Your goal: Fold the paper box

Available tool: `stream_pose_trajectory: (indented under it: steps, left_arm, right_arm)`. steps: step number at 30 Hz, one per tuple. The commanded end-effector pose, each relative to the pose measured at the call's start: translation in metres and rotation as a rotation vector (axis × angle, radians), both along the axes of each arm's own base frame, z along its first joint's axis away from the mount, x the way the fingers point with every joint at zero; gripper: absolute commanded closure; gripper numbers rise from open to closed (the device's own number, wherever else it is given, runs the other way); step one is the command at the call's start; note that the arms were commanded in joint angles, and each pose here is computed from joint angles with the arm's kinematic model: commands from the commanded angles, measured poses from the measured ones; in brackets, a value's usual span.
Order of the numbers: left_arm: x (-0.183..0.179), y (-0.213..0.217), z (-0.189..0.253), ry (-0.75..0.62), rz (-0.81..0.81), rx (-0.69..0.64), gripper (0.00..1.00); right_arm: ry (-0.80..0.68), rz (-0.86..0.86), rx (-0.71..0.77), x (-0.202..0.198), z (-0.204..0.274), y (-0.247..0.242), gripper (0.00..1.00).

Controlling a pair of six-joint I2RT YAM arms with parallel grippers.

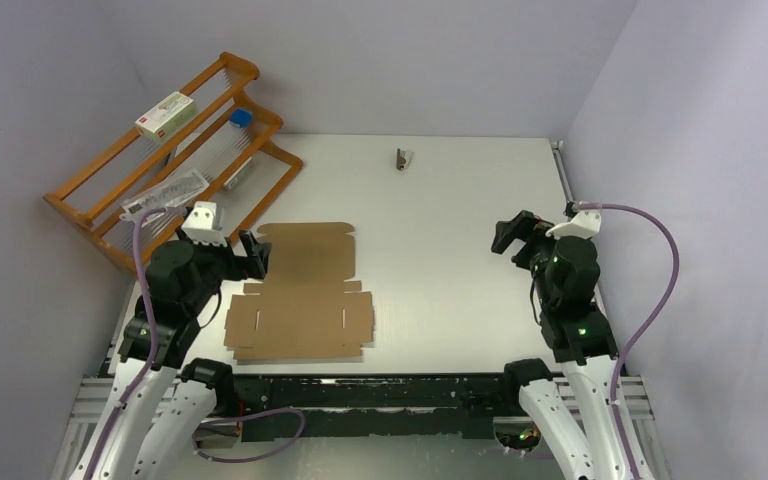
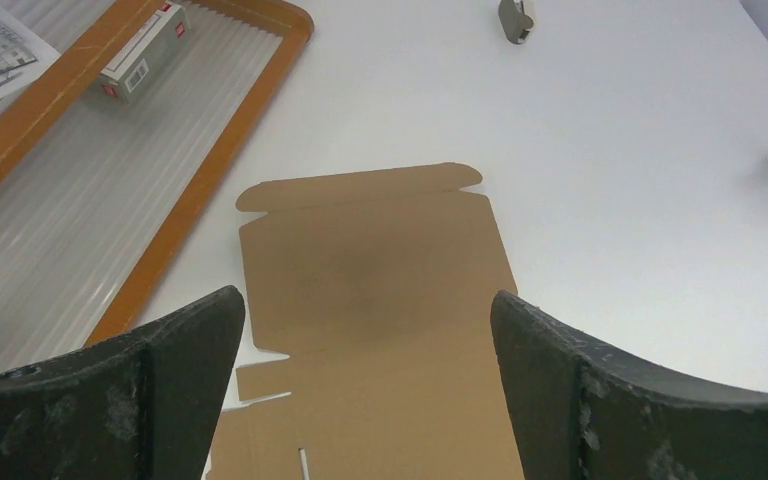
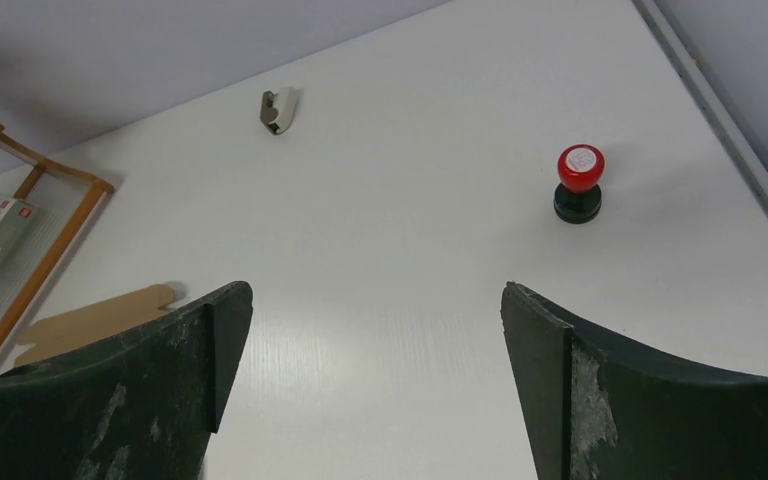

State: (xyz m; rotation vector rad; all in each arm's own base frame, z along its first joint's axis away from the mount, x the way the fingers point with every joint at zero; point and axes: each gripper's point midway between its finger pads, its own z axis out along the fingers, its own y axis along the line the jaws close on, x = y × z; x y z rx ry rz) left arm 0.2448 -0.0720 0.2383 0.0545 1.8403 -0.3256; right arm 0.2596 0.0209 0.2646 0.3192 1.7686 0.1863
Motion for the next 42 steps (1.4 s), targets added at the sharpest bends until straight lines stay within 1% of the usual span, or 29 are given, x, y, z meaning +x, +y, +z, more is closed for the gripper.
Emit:
stream_pose_trajectory:
  steps: [1, 10, 16, 19, 23, 29, 32, 37, 40, 42]
  left_arm:
    - [0.001, -0.007, 0.004, -0.022, -0.041, 0.000, 0.02]
    - [0.000, -0.016, 0.000, -0.006, -0.076, -0.028, 0.02]
    - [0.003, -0.009, -0.007, 0.041, -0.019, -0.037, 0.02]
    - [0.003, -0.011, -0.018, 0.113, -0.001, -0.069, 0.02]
    - [0.002, -0.016, -0.045, 0.273, 0.020, -0.102, 0.02]
    - [-0.005, -0.021, -0.094, 0.506, 0.048, -0.108, 0.02]
    - [-0.010, -0.027, -0.112, 0.604, 0.047, -0.100, 0.02]
    - [-0.019, -0.048, -0.137, 0.679, 0.025, -0.116, 0.02]
    - [-0.027, -0.062, -0.152, 0.709, 0.009, -0.144, 0.02]
    - [-0.031, -0.069, -0.160, 0.723, -0.004, -0.151, 0.02]
  right_arm:
    - [-0.032, 0.039, -0.002, -0.001, 0.007, 0.006, 0.00]
    - [-0.015, 0.089, 0.011, 0.001, 0.006, 0.016, 0.00]
    - [0.011, 0.156, 0.028, 0.003, -0.001, 0.029, 0.00]
    - [0.061, 0.251, 0.083, 0.005, -0.015, 0.050, 0.00]
    - [0.169, 0.357, 0.156, 0.007, -0.051, 0.074, 0.00]
    - [0.283, 0.522, 0.318, -0.003, -0.096, 0.115, 0.00]
    - [0.359, 0.564, 0.374, -0.011, -0.120, 0.131, 0.03]
    - [0.467, 0.639, 0.434, -0.031, -0.155, 0.167, 0.07]
    - [0.484, 0.684, 0.437, -0.042, -0.163, 0.195, 0.08]
    - [0.502, 0.700, 0.461, -0.047, -0.170, 0.208, 0.12]
